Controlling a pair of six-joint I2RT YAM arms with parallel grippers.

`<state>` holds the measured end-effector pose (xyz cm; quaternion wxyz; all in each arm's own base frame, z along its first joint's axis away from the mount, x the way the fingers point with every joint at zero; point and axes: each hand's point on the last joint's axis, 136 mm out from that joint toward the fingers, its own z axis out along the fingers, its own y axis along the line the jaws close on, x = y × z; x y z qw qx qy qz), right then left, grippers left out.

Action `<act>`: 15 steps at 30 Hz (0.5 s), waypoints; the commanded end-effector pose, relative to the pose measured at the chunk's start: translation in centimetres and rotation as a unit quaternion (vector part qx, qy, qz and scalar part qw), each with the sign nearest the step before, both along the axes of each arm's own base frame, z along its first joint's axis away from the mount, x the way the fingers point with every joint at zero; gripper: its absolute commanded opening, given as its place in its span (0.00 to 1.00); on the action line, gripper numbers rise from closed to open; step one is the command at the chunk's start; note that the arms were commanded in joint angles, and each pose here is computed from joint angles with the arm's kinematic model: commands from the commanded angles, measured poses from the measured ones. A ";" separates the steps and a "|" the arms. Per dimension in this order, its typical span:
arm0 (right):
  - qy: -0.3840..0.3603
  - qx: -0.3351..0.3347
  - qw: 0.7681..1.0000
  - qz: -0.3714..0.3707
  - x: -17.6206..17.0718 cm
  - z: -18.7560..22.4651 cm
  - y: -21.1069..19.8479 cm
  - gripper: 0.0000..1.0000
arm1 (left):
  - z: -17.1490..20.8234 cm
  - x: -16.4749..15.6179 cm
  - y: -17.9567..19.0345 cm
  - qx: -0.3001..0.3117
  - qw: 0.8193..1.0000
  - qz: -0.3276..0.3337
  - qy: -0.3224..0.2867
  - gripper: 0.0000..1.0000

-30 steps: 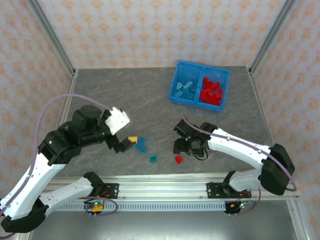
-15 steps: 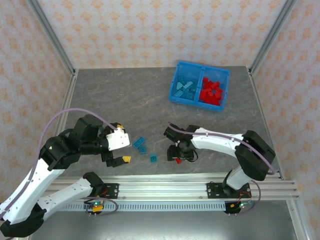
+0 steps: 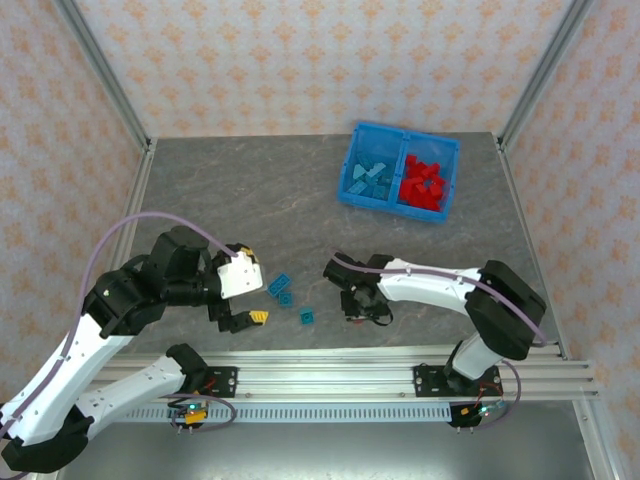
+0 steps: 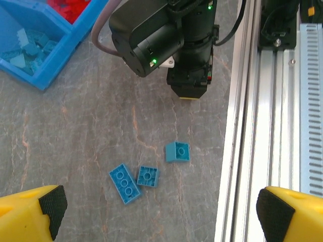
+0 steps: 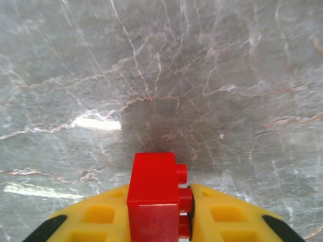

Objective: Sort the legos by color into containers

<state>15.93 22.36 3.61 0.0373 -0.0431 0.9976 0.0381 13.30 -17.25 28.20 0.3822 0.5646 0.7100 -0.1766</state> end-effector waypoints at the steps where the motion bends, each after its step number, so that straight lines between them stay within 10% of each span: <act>1: -0.057 0.006 0.998 -0.016 1.4 2.4 -0.6 0.25 | 1.3 0.1 -1.0 -0.042 0.999 -0.002 -0.005 1.00; 15: -0.241 0.078 0.951 -0.179 12.8 16.1 -4.1 0.24 | 6.3 2.7 -3.5 -0.175 0.984 0.043 -0.015 1.00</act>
